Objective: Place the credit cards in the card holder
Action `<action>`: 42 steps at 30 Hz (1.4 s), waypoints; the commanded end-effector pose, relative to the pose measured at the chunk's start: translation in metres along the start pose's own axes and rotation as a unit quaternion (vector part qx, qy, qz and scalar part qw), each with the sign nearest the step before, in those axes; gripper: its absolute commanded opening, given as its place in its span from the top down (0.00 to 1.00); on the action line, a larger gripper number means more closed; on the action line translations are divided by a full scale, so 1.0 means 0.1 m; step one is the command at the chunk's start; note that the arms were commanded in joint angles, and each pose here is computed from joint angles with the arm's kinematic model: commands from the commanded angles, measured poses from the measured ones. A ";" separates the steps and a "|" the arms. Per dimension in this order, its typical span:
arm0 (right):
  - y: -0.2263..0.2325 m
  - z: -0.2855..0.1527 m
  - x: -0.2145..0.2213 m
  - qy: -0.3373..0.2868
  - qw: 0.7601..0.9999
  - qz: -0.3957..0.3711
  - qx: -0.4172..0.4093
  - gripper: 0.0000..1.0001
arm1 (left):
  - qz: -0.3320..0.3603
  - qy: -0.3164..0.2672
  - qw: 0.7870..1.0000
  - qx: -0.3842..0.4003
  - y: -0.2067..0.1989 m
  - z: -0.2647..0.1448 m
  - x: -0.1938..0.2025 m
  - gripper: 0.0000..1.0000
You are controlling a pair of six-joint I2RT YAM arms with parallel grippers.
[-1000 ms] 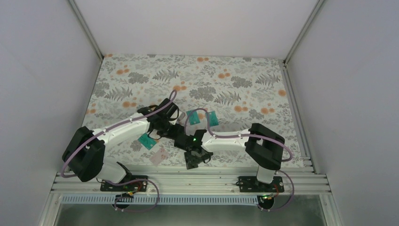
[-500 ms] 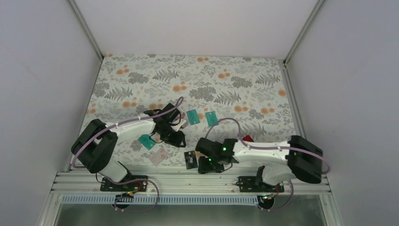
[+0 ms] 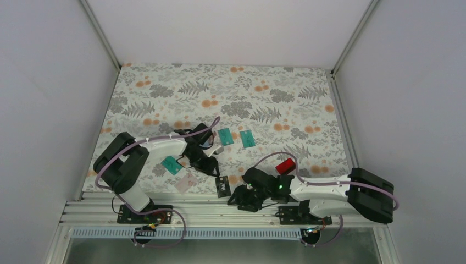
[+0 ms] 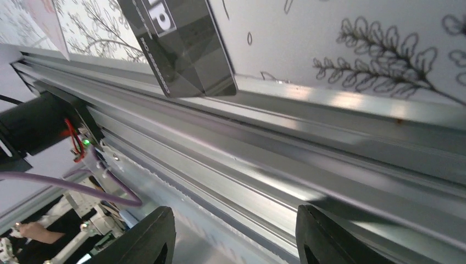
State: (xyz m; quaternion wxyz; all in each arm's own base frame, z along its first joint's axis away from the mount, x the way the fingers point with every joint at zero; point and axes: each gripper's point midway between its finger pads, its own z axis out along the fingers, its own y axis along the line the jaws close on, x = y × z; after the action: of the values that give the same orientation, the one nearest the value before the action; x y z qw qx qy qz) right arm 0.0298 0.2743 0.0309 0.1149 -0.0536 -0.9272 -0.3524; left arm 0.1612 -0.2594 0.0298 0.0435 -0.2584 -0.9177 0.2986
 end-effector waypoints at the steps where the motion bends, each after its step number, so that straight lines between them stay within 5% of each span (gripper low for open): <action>1: -0.01 0.03 -0.12 -0.022 0.999 0.034 -0.019 0.43 | 0.020 0.011 0.999 0.029 -0.07 0.07 0.03 0.61; 22: -0.12 0.14 -0.61 -0.097 0.993 0.060 -0.016 0.46 | 0.025 0.045 0.998 0.043 -0.13 0.21 0.15 0.62; 33: -0.04 -0.25 -0.66 -0.161 0.983 0.073 -0.052 0.47 | 0.023 0.034 0.999 0.026 -0.11 0.19 0.08 0.62; 42: -0.07 -0.07 -0.54 -0.109 0.993 0.038 -0.014 0.47 | 0.017 0.032 0.999 0.021 -0.08 0.21 0.07 0.62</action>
State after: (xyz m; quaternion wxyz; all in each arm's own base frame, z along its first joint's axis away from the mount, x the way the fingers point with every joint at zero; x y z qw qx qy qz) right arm 0.0844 0.2620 0.0279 0.0206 -0.1547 -0.9086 -0.3875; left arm 0.1413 -0.2729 0.0230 0.0804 -0.2836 -0.8982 0.3261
